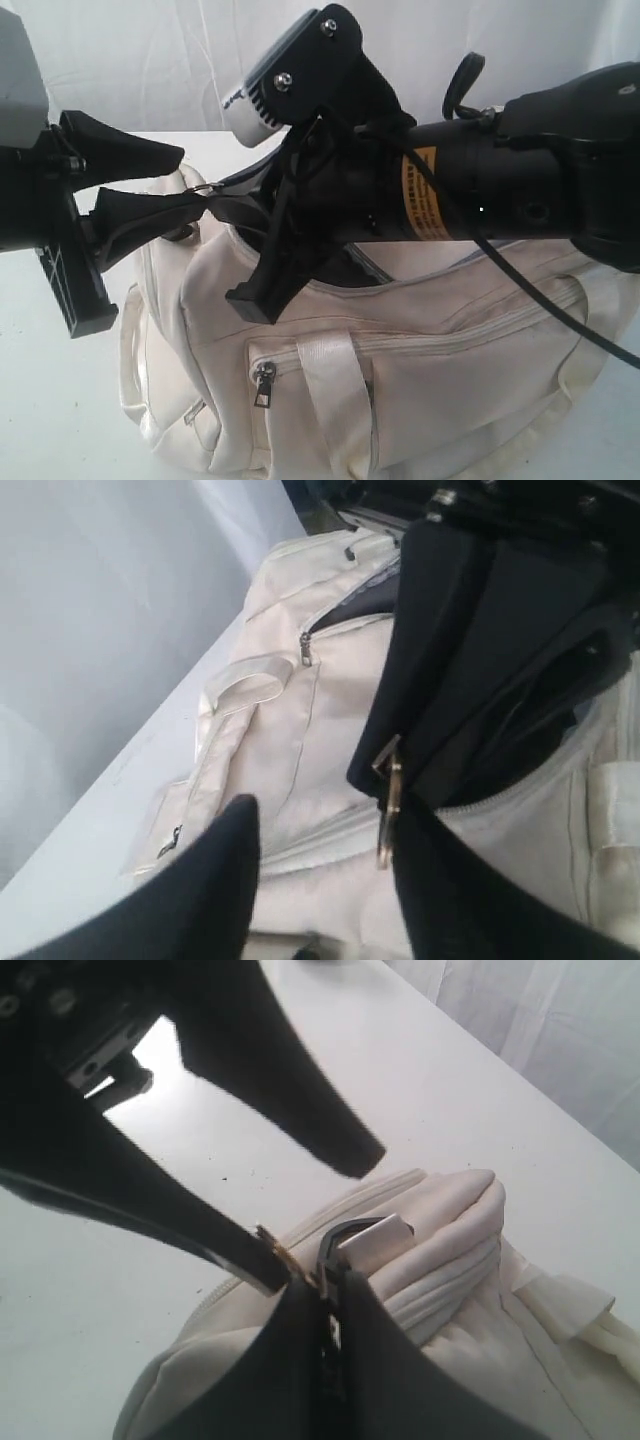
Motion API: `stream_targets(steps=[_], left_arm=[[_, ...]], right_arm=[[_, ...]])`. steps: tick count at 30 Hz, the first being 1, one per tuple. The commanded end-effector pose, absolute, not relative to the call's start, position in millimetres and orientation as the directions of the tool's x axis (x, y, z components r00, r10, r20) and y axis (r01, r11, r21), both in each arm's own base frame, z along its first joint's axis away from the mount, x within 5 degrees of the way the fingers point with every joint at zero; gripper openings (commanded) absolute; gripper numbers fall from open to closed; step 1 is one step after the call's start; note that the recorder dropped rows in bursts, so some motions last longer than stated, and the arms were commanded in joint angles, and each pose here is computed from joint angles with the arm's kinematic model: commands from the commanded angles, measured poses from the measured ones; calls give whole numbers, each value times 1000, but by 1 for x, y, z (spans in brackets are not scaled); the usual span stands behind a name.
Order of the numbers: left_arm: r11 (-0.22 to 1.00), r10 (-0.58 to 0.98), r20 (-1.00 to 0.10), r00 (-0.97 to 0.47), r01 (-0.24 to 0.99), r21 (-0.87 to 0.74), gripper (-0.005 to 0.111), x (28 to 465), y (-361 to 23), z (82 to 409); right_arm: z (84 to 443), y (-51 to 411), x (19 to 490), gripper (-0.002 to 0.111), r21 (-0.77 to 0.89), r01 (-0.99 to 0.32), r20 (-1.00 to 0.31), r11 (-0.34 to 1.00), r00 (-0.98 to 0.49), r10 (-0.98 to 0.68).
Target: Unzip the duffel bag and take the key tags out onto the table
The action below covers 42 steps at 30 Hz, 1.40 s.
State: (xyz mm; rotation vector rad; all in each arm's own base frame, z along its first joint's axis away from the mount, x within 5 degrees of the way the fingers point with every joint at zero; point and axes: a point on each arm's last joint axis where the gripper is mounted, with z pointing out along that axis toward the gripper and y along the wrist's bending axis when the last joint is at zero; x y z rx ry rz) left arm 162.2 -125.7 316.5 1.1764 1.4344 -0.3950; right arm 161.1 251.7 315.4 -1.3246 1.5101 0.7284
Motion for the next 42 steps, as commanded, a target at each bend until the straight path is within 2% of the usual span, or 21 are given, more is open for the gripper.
stream_targets(steps=[1, 5, 9, 14, 16, 19, 23, 25, 29, 34, 42], left_arm=[[468, 417, -891, 179, 798, 379, 65, 164, -123, 320], [519, 464, -868, 180, 739, 430, 66, 171, -118, 320], [578, 508, -847, 159, 666, 471, 66, 178, -111, 320], [580, 521, -838, 162, 653, 487, 66, 179, -109, 321], [606, 547, -824, 149, 609, 512, 66, 182, -105, 321], [648, 570, -814, 114, 547, 530, 64, 187, -98, 321], [559, 532, -832, 160, 672, 486, 52, 178, -110, 313], [528, 530, -835, 150, 711, 463, 49, 174, -113, 304], [480, 535, -834, 136, 764, 432, 52, 172, -117, 289], [403, 465, -849, 252, 794, 456, 60, 165, -126, 296], [380, 400, -872, 281, 815, 437, 59, 173, -135, 291]], right_arm=[[321, 252, 158, 0, -117, -969, -933, 217, 33, -359], [322, 251, 158, 0, -122, -966, -934, 229, 33, -356], [326, 248, 163, 0, -139, -943, -936, 302, 26, -351], [327, 246, 167, 0, -128, -926, -940, 355, -1, -342], [327, 245, 168, 0, -112, -921, -942, 373, -21, -334], [328, 245, 166, 0, -103, -929, -944, 355, -21, -330], [336, 241, 160, 0, -106, -934, -951, 341, -4, -308], [342, 237, 159, 0, -116, -928, -956, 355, 8, -293], [351, 232, 156, 0, -117, -921, -963, 371, 15, -268], [350, 233, 153, 0, -62, -935, -967, 349, -29, -251], [350, 235, 146, 0, -8, -956, -968, 292, -66, -243]])
